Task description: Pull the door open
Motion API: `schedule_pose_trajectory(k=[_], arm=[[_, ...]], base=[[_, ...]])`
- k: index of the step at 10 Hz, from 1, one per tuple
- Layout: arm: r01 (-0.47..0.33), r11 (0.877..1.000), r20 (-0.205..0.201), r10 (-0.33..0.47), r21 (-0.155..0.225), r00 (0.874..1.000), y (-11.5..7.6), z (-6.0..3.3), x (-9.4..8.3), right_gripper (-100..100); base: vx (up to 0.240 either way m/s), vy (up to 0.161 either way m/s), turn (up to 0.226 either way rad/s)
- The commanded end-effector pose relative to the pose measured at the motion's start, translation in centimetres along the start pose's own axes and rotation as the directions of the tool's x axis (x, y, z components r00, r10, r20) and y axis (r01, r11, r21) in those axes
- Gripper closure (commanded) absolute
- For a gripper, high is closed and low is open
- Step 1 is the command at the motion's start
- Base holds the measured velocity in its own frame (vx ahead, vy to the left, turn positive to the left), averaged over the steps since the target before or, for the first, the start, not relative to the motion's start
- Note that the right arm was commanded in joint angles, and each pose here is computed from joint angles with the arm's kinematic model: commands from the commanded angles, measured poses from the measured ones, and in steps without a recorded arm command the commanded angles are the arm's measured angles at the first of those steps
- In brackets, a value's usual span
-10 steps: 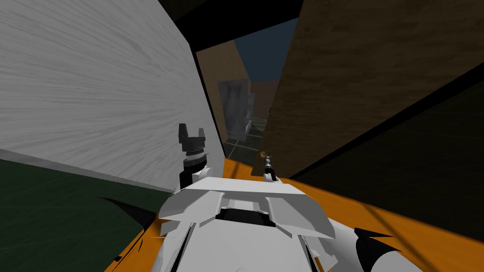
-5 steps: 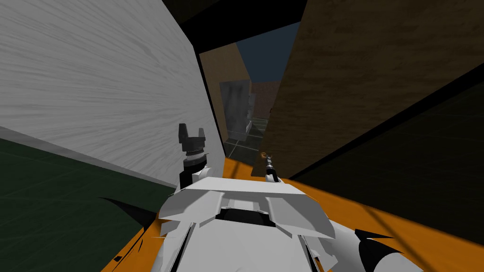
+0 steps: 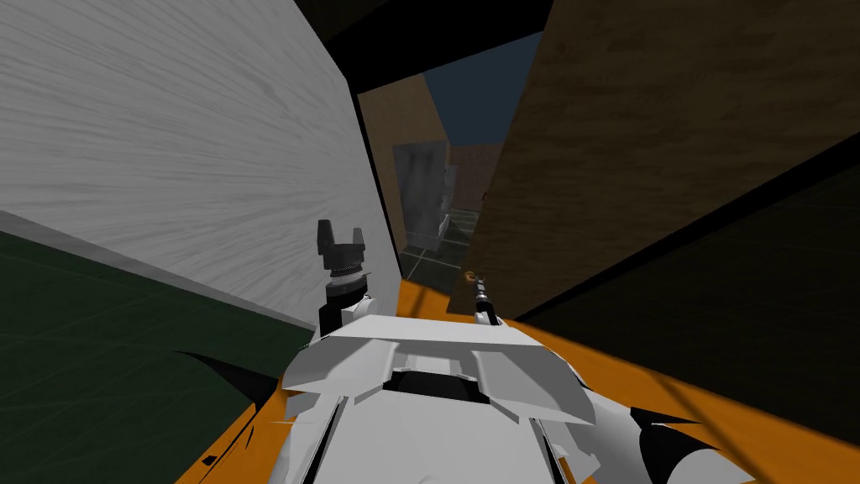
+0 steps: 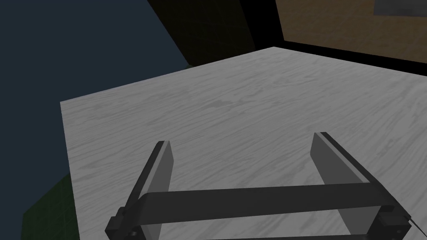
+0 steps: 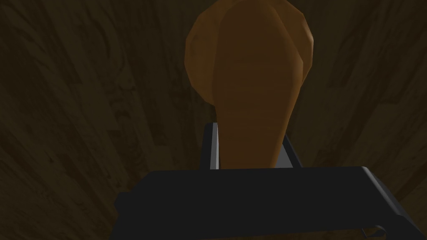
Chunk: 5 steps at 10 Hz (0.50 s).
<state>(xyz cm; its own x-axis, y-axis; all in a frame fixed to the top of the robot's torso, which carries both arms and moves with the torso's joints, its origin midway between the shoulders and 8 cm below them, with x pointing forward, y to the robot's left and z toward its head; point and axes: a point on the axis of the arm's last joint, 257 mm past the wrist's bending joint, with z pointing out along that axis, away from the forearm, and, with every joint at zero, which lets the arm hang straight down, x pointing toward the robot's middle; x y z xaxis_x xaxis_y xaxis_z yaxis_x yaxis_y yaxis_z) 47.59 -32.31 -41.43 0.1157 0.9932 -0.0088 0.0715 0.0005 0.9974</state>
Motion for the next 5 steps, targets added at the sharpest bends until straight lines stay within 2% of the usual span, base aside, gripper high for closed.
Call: schedule_pose_trajectory(k=[1,2,3,5], arm=[[-0.006,1.0,-0.002,0.006,-0.023,1.0,0.68,-0.05,-0.97,100],[-0.009,0.999,-0.016,0.008,-0.052,1.0,1.65,0.22,-0.69,100],[-0.009,0.999,-0.016,0.008,-0.052,1.0,1.65,0.22,-0.69,100],[-0.009,0.999,-0.016,0.008,-0.052,1.0,1.65,0.22,-0.69,100]], base=[[-0.025,-0.035,0.158],[-0.033,-0.033,0.215],[-0.031,-0.03,0.111],[-0.004,-0.001,0.001]])
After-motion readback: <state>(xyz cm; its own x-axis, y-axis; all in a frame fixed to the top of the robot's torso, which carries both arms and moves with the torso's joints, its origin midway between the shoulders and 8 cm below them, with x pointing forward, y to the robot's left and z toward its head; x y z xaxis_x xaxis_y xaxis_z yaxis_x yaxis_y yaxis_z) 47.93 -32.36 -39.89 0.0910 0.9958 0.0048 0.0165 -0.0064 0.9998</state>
